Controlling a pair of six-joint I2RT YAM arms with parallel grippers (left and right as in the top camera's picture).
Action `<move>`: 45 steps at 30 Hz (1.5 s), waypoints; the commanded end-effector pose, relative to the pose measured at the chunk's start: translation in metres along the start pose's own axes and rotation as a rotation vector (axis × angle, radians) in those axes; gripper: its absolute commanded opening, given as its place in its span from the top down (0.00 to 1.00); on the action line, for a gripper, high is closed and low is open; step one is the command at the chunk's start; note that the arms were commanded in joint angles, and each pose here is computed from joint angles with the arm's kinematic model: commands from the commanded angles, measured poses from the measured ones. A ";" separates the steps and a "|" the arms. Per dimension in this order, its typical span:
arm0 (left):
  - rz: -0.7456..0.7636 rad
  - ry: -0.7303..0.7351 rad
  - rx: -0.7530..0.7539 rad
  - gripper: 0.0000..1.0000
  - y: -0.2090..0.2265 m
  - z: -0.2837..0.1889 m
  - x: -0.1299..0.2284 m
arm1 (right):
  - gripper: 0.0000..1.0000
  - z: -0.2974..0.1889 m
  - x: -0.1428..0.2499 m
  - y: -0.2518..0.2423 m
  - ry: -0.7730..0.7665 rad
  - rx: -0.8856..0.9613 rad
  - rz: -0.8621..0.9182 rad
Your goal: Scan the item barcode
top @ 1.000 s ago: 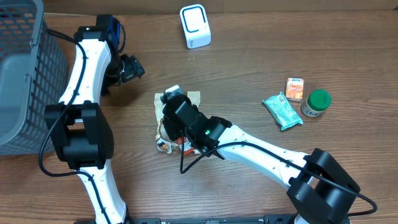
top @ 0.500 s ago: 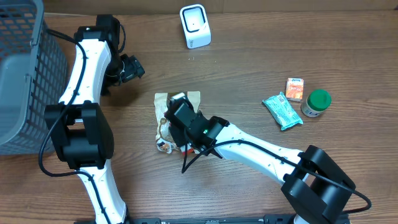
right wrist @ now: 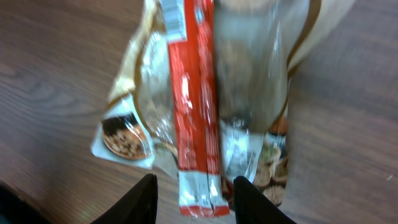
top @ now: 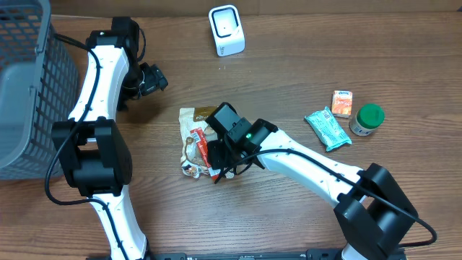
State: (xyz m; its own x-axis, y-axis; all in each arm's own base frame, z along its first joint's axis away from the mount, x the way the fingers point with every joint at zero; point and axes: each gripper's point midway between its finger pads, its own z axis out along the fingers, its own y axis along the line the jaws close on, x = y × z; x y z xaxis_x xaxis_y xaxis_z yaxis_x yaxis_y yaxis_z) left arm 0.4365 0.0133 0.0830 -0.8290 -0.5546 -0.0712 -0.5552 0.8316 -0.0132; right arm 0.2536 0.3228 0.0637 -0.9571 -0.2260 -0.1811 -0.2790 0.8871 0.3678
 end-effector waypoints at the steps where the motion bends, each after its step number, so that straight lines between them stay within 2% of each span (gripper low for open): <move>1: 0.018 -0.030 0.012 0.00 -0.004 -0.010 -0.003 | 0.60 0.000 0.009 0.000 0.013 -0.024 0.007; 38: 0.018 -0.030 0.012 0.00 -0.004 -0.010 -0.003 | 0.61 0.023 0.021 -0.001 -0.011 -0.048 -0.015; 45: 0.018 -0.030 0.012 0.00 -0.004 -0.010 -0.003 | 0.73 0.024 0.020 -0.003 -0.017 -0.035 -0.017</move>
State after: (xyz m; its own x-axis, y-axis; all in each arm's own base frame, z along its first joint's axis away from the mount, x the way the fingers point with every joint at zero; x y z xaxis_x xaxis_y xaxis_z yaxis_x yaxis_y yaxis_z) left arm 0.4366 0.0133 0.0830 -0.8290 -0.5546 -0.0716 -0.5552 0.8316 -0.0134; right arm 0.2373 0.3254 0.0335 -0.9532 -0.2377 -0.1868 -0.2946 0.8690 0.3976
